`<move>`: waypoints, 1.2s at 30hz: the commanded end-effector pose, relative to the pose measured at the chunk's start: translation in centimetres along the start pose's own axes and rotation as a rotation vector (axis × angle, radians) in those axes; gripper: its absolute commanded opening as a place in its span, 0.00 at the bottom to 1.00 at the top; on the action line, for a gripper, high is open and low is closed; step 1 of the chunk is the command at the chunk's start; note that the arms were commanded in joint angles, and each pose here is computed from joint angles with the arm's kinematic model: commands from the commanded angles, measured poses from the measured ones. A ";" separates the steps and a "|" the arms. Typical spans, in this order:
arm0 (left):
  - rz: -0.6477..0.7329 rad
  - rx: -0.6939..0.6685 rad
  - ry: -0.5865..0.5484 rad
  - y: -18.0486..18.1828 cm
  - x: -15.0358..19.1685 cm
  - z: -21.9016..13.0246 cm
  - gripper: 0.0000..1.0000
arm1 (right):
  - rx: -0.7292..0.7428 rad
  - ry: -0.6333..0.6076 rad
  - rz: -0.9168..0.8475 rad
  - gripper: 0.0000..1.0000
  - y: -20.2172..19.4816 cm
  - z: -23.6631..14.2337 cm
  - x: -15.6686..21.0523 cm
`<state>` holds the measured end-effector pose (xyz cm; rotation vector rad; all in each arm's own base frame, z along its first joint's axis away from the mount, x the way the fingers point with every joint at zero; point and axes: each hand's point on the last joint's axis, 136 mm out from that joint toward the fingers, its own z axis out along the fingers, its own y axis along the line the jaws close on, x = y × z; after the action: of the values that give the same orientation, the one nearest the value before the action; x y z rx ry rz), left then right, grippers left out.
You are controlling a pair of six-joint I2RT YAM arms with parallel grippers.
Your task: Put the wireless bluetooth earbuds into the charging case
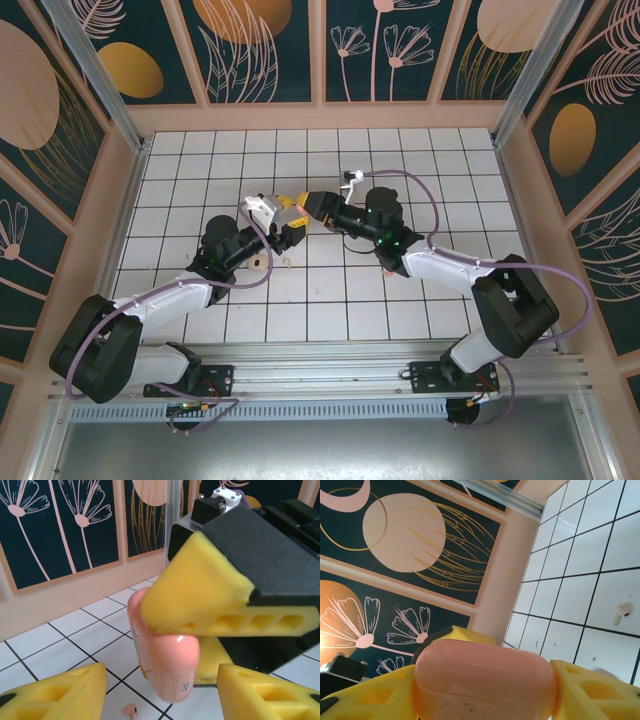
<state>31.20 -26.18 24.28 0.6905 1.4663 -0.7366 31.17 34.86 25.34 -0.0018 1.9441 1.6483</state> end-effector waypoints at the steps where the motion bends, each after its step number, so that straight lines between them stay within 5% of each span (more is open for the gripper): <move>1: -0.011 0.019 -0.066 -0.3 -1.9 0.5 0.59 | -0.037 0.014 -0.010 0.59 0.5 0.1 0.8; 7: -0.039 0.041 -0.087 -0.6 -2.2 0.5 0.55 | -0.038 0.015 -0.012 0.59 0.4 0.2 0.9; 14: -0.061 0.065 -0.103 -0.9 -2.3 0.6 0.33 | -0.040 0.020 -0.014 0.59 0.4 0.2 1.1; 20: -0.066 0.092 -0.099 -1.4 -2.3 0.6 0.25 | -0.051 0.020 -0.025 0.59 0.8 0.1 1.2; 22: -0.063 0.101 -0.092 -1.6 -2.1 0.5 0.23 | -0.051 -0.003 -0.057 0.68 1.0 -0.3 0.8; 27: -0.045 0.135 -0.120 -2.5 -2.3 -0.4 0.23 | 0.021 -0.121 -0.289 0.81 1.6 -3.0 -0.9; 32: -0.035 0.211 -0.134 -3.8 -2.4 -0.7 0.21 | 0.051 -0.189 -0.666 0.78 3.7 -6.7 -2.4; 36: -0.024 0.307 -0.152 -5.2 -2.9 -0.7 0.20 | -0.007 -0.118 -0.940 0.75 4.6 -8.7 -1.7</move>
<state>28.44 -27.89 25.41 0.7596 1.3539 -0.9447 28.20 28.23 31.75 -0.4202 1.5678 1.1772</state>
